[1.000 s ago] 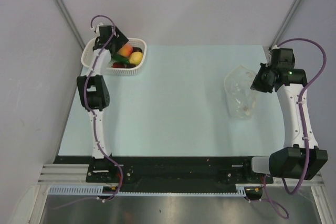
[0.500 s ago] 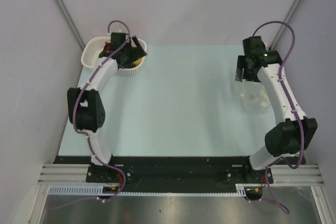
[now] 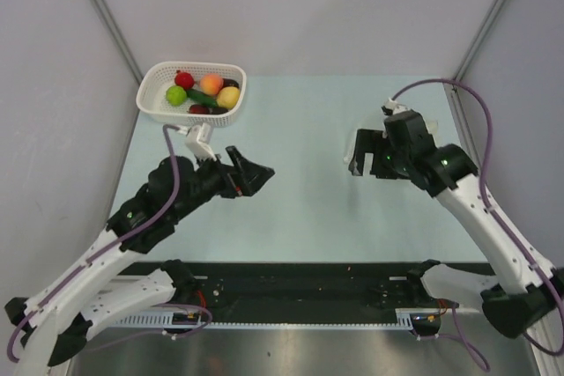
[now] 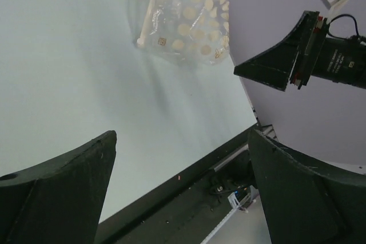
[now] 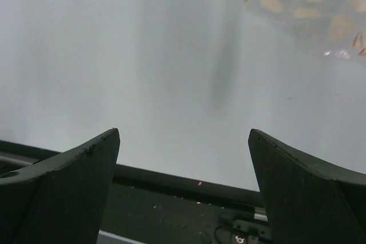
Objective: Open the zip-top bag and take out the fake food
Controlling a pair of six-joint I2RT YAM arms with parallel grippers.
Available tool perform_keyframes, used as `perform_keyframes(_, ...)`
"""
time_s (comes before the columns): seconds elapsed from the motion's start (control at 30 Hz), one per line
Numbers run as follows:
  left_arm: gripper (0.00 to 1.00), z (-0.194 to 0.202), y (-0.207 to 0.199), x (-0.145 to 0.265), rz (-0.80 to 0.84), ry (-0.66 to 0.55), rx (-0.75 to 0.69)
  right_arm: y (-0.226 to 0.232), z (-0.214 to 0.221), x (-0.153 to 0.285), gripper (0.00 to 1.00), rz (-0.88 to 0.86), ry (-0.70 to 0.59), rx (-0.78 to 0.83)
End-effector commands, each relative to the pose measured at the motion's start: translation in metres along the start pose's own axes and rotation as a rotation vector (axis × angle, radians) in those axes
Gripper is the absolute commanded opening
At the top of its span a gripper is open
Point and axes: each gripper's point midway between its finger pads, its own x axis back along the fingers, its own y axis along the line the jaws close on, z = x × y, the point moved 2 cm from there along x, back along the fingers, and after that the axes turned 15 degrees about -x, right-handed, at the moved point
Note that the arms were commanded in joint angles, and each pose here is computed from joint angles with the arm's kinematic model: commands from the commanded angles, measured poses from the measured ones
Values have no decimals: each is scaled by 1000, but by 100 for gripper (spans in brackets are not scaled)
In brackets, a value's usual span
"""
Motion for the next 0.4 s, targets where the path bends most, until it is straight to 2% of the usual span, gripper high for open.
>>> perform_keyframes(0.0,100,18,-2,13,8,2,62,10,10,24,100,-171,-53,-162)
perform_keyframes(0.07,100,22,-17,26,110,18,35,-1,18,31,100,-179,-80,-170)
perform_keyframes(0.1,100,17,-24,30,154,-3,37,-5,18,48,100,-216,-122,-199)
perform_keyframes(0.17,100,11,-48,51,325,-25,21,-8,21,65,100,-259,-156,-228)
perform_keyframes(0.2,100,2,-56,60,379,-80,11,-9,20,89,100,-342,-218,-242)
perform_keyframes(0.23,100,3,-57,64,405,-97,6,-10,21,97,100,-374,-238,-268)
perform_keyframes(0.33,100,-20,-77,100,586,-266,45,-9,26,130,100,-525,-300,-340)
perform_keyframes(0.37,100,-30,-82,126,663,-348,72,-3,33,143,100,-600,-269,-346)
